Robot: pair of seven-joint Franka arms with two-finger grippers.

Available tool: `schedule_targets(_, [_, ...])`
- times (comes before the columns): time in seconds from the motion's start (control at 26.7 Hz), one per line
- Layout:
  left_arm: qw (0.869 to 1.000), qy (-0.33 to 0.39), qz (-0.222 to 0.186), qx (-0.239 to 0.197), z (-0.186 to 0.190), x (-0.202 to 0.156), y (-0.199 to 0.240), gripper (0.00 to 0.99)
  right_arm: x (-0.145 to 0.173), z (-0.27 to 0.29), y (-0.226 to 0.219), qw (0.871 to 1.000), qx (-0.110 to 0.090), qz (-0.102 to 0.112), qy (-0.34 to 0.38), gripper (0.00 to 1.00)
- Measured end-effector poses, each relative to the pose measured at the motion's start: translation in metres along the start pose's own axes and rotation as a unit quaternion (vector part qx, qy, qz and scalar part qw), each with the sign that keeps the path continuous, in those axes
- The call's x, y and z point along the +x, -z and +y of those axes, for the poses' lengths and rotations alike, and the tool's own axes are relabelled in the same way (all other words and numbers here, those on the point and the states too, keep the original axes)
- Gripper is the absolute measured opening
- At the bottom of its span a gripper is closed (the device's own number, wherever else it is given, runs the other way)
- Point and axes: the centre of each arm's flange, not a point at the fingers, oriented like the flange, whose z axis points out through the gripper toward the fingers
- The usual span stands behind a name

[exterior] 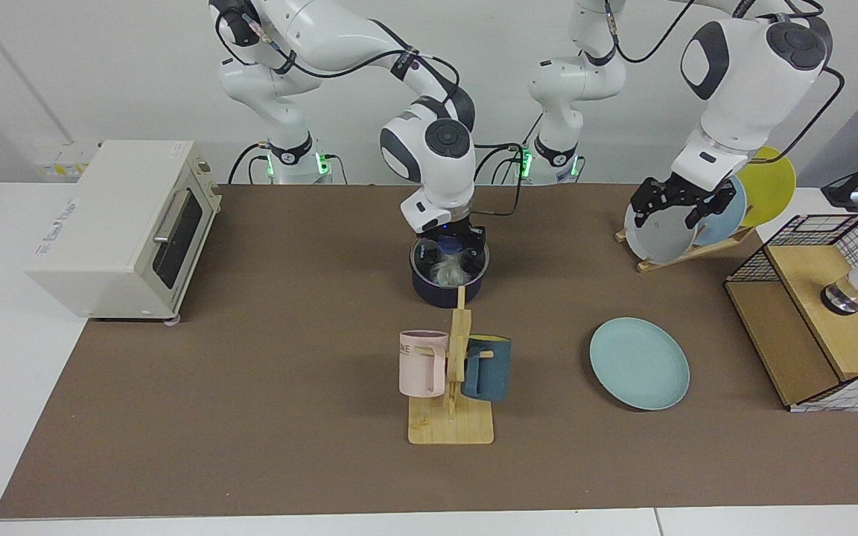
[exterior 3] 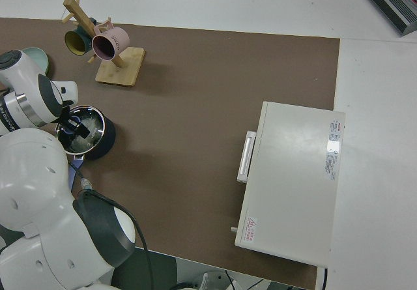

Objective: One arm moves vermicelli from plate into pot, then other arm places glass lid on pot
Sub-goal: 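Lower the glass lid onto the pot with the right gripper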

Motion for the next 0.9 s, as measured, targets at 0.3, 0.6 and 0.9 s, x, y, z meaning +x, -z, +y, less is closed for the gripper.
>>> schedule_targets(0.3, [1.0,0.0,0.0,0.0,0.0,-0.0001,0.0003,0.991,-0.0001,0.0003,0.0002,1.0,-0.005,0.005,-0.013,0.44])
schedule_targets(0.6, [1.0,0.0,0.001,0.0,0.0,-0.0002,0.0005,0.991,0.0,0.0003,0.0003,1.0,-0.005,0.006,-0.024,0.44])
schedule_targets(0.9, [1.0,0.0,0.001,0.0,0.0,-0.0002,0.0006,0.991,-0.0001,0.0002,0.0,1.0,-0.004,0.007,-0.028,0.44])
